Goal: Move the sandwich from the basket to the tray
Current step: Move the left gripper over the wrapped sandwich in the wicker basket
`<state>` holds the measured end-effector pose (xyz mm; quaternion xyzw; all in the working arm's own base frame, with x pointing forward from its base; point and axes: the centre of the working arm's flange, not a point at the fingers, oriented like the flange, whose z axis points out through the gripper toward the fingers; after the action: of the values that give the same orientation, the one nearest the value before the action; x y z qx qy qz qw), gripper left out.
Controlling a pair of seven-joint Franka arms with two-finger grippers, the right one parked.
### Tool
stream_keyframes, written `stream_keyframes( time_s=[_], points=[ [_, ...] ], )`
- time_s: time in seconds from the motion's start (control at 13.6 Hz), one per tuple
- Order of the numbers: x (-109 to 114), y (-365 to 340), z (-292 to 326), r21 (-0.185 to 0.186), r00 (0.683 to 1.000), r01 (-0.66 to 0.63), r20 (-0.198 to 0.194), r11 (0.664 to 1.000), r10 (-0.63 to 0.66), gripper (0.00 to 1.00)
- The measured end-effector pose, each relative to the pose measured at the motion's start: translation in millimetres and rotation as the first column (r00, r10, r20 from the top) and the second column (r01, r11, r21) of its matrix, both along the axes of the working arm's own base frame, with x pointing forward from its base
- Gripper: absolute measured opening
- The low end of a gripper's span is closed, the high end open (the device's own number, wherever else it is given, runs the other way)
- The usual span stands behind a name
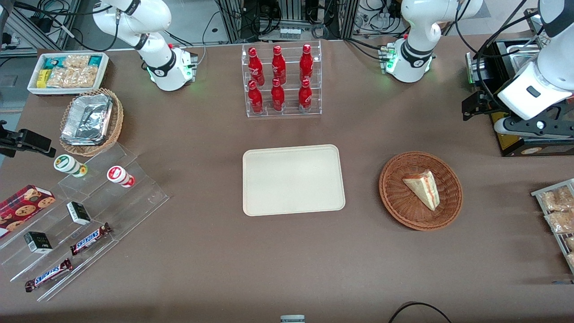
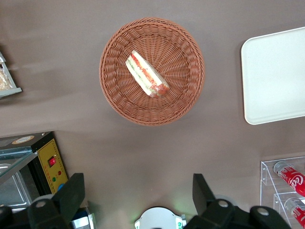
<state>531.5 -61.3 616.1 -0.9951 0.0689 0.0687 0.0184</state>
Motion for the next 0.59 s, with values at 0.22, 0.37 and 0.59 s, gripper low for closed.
stream_keyframes(
  time_s=[0.22, 0.37, 0.59],
  points=[
    [1, 0, -1, 0.0, 1.0, 0.0, -0.002, 1.0, 0.0, 1.0],
    [9, 0, -12, -0.003, 1.0, 0.002, 0.001, 1.0, -0.002, 1.0],
    [29, -2, -63, -0.01, 1.0, 0.007, 0.007, 1.0, -0.007, 1.0]
  ],
)
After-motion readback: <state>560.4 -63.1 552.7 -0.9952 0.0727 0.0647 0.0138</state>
